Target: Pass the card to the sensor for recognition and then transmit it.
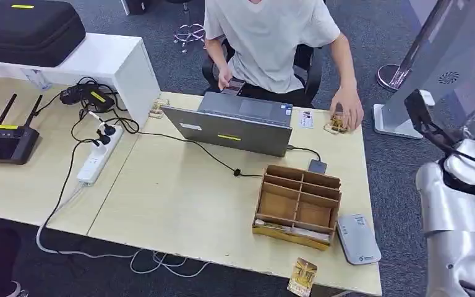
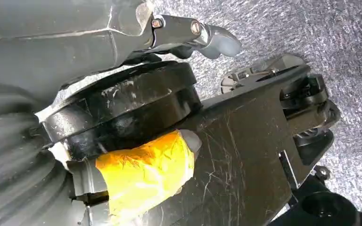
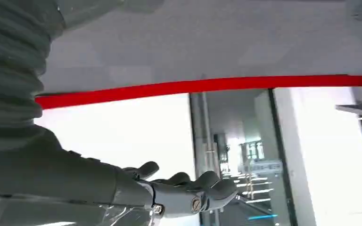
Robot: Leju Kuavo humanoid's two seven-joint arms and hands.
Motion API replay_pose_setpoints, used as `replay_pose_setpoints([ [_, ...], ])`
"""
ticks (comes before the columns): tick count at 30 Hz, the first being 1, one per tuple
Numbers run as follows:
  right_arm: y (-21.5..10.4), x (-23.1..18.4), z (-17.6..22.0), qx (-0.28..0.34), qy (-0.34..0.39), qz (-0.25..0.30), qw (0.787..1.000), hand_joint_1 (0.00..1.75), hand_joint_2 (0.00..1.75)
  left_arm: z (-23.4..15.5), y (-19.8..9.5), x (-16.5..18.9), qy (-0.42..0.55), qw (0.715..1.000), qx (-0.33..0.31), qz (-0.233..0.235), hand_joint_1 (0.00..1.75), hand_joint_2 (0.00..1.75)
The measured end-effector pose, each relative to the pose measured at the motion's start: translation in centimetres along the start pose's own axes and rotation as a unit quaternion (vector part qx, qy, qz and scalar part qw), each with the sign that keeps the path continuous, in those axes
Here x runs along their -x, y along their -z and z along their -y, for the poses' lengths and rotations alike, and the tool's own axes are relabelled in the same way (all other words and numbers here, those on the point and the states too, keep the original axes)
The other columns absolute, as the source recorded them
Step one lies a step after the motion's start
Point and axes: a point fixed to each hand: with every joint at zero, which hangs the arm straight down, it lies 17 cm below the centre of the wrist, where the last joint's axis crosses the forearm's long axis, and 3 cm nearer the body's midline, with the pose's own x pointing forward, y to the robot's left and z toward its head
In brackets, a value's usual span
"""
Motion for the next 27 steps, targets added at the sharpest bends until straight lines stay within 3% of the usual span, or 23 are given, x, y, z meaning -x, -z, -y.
replay_pose_setpoints([
  [5, -3.0, 14.8, -6.4, -0.042, -0.049, -0.107, 0.992, 0.0, 1.75, -0.3, 0.0, 0.4, -0.015, 1.0, -0.009, -0.013, 0.0, 1.75],
  [10, -7.0, 23.3, -10.2, -0.078, -0.078, -0.165, 0.98, 0.0, 1.75, -0.4, 0.0, 0.5, -0.022, 1.0, -0.01, -0.02, 0.0, 1.75],
  [12, -9.8, 27.3, -12.1, -0.094, -0.088, -0.189, 0.973, 0.0, 1.75, -0.4, 0.0, 0.6, -0.029, 0.999, -0.01, -0.029, 0.0, 1.75],
  [16, -18.7, 35.3, -17.6, -0.146, -0.079, -0.251, 0.954, 0.0, 1.75, -0.2, 0.0, 1.0, -0.036, 0.999, -0.012, -0.037, 0.0, 1.75],
  [17, -21.5, 37.0, -19.2, -0.166, -0.076, -0.266, 0.947, 0.0, 1.75, -0.1, 0.0, 1.0, -0.036, 0.999, -0.011, -0.037, 0.0, 0.0],
  [20, -30.5, 39.4, -24.8, -0.241, -0.043, -0.313, 0.918, 0.0, 1.75, 0.5, -0.1, 1.2, -0.022, 0.999, -0.008, -0.041, 0.0, 0.0],
  [21, -34.5, 39.2, -27.3, -0.279, -0.033, -0.333, 0.9, 0.0, 1.75, 0.5, -0.1, 1.4, -0.012, 0.999, -0.012, -0.045, 0.0, 1.75],
  [24, -44.8, 35.7, -33.1, -0.375, -0.002, -0.387, 0.843, 0.0, 1.75, 0.8, -0.1, 1.5, 0.0, 0.998, -0.014, -0.056, 0.0, 1.75],
  [27, -51.2, 30.8, -36.5, -0.433, 0.026, -0.402, 0.806, 0.0, 1.75, 1.0, -0.1, 1.4, 0.002, 0.998, -0.014, -0.058, 0.0, 1.75],
])
